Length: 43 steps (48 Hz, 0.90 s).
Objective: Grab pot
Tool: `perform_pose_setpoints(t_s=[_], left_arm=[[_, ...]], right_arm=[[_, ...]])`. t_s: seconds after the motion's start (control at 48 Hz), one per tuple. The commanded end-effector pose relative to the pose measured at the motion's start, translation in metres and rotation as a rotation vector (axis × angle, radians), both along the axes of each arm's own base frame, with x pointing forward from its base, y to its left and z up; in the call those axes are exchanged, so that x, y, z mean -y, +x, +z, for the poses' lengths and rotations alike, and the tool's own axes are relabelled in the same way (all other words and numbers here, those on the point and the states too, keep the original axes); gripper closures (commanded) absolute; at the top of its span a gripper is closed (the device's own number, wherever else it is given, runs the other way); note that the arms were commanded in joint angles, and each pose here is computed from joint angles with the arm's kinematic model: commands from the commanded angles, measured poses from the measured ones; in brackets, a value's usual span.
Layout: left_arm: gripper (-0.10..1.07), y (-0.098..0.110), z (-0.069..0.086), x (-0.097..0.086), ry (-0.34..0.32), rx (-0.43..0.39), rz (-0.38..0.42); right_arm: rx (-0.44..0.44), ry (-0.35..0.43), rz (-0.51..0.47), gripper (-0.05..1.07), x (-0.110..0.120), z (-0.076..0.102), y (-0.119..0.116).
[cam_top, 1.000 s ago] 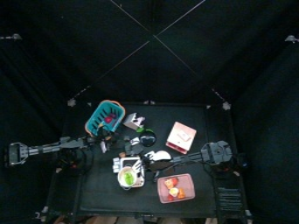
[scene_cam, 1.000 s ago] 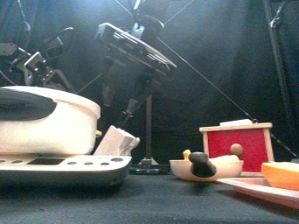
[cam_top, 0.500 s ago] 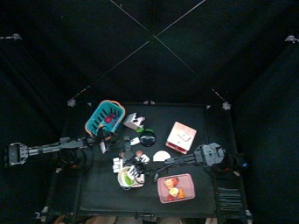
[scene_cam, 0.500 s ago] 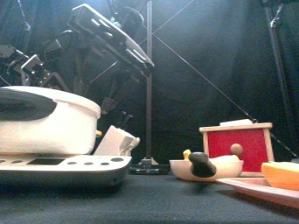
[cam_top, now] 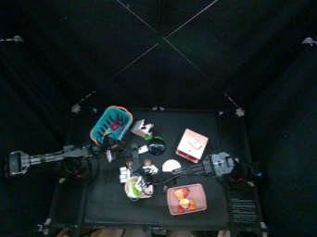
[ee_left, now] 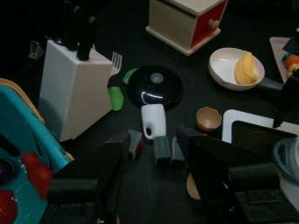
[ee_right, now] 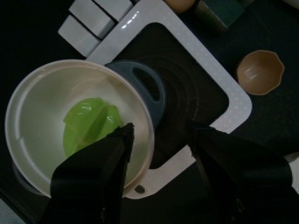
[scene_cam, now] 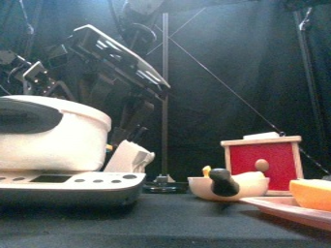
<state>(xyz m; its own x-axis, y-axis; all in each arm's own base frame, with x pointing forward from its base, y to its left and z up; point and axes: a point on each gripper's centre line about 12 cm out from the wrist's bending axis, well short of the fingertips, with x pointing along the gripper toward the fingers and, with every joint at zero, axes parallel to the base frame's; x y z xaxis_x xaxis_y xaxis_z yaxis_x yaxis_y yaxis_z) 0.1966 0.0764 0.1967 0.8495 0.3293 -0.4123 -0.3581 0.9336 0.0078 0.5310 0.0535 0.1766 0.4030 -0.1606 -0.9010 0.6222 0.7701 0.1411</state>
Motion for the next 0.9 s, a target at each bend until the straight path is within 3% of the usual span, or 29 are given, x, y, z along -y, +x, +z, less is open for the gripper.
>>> perform_pose_setpoints(t_s=[0.0, 0.167, 0.375, 0.542, 0.875], left_arm=[[0.13, 0.002, 0.005, -0.002, 0.009, 0.016, 0.005], [0.13, 0.002, 0.004, -0.002, 0.009, 0.015, 0.005], [0.13, 0.001, 0.004, -0.002, 0.007, 0.014, 0.005], [0.13, 0.001, 0.004, -0.002, 0.007, 0.014, 0.007], [0.13, 0.001, 0.002, -0.002, 0.005, 0.008, 0.005]], right_arm=[[0.036, 0.004, 0.001, 0.18, 0.001, 0.015, 0.001], [0.019, 0.0, -0.002, 0.23, 0.003, 0.007, 0.002], [0.01, -0.002, -0.008, 0.48, 0.006, 0.002, 0.002], [0.025, -0.004, -0.01, 0.65, 0.008, 0.011, 0.002], [0.072, -0.02, -0.007, 0.68, 0.011, 0.037, -0.001]])
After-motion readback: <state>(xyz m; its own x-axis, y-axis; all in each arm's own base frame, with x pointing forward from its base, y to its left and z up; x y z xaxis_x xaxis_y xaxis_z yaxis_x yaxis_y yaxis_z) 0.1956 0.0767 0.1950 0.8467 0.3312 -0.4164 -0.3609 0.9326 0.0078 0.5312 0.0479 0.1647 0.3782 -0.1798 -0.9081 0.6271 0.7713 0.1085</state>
